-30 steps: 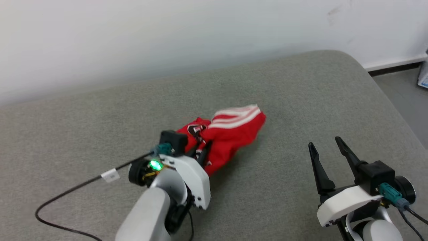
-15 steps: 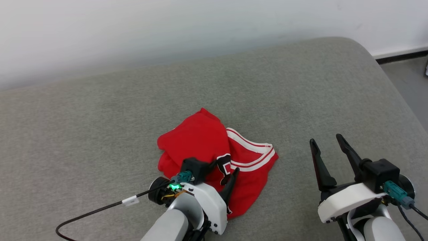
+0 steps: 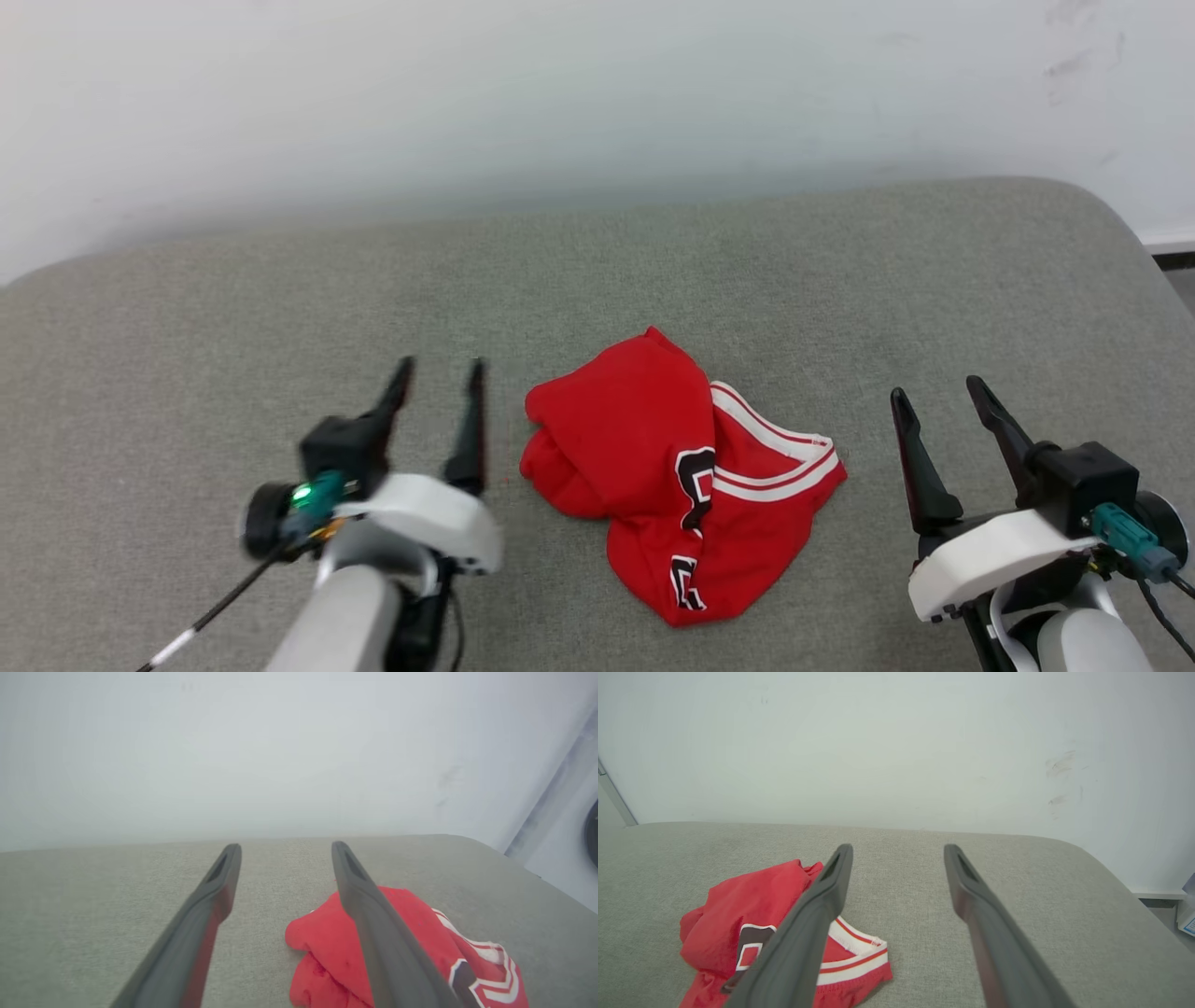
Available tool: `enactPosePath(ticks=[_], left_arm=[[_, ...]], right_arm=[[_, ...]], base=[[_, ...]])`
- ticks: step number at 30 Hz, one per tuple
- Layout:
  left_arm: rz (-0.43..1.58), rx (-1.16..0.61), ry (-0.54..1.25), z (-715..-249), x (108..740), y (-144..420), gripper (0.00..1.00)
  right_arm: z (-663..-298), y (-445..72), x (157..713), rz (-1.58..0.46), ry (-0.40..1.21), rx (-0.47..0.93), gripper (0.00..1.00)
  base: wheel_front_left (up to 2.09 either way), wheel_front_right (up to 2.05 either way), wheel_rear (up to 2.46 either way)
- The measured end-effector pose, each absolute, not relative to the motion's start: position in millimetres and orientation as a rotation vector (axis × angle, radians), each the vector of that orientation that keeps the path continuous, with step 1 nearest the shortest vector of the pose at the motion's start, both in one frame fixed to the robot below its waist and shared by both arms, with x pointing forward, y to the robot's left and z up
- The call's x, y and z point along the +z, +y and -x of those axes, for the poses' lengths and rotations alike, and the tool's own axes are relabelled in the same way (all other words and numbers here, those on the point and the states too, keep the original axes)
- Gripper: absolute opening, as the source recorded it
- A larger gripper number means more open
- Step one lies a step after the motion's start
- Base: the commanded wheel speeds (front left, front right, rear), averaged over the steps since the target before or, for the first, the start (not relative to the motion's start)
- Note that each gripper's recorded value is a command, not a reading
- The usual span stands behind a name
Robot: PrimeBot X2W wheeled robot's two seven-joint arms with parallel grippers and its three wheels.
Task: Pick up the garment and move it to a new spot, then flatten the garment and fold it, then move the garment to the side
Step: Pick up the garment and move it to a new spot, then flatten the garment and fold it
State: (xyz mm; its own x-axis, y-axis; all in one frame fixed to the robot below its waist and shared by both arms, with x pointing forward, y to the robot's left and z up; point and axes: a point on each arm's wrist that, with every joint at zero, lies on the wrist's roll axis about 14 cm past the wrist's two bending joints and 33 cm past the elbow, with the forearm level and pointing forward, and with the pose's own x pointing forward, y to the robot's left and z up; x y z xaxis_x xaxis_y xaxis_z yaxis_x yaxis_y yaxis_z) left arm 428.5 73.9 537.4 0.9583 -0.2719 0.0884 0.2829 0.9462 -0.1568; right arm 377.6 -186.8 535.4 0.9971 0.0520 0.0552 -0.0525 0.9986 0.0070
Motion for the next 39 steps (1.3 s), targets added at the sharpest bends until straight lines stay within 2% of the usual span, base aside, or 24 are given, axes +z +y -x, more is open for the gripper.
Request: enactPosePath(ticks=[8,26,33,39], left_arm=[[0.125,-0.107,-0.043,-409,522,139,1.0],[0.123,-0.094,-0.015,-395,521,144,1.0],[0.12,-0.21,-0.007,-417,541,118,1.0],[0.071,-0.38,0.132,-457,542,77,1.0]], right_arm=[[-365,-184,534,-0.01,-0.036,0.058,1.0],[-363,-177,531,-0.018,-0.015,0.077,1.0],[-369,-173,525,-0.012,0.01,0.09,1.0],[-384,-168,522,0.001,0.021,0.107,1.0]], base=[[0.0,0.0,0.0],[0.0,0.0,0.0],[0.0,0.0,0.0],[0.0,0.0,0.0]])
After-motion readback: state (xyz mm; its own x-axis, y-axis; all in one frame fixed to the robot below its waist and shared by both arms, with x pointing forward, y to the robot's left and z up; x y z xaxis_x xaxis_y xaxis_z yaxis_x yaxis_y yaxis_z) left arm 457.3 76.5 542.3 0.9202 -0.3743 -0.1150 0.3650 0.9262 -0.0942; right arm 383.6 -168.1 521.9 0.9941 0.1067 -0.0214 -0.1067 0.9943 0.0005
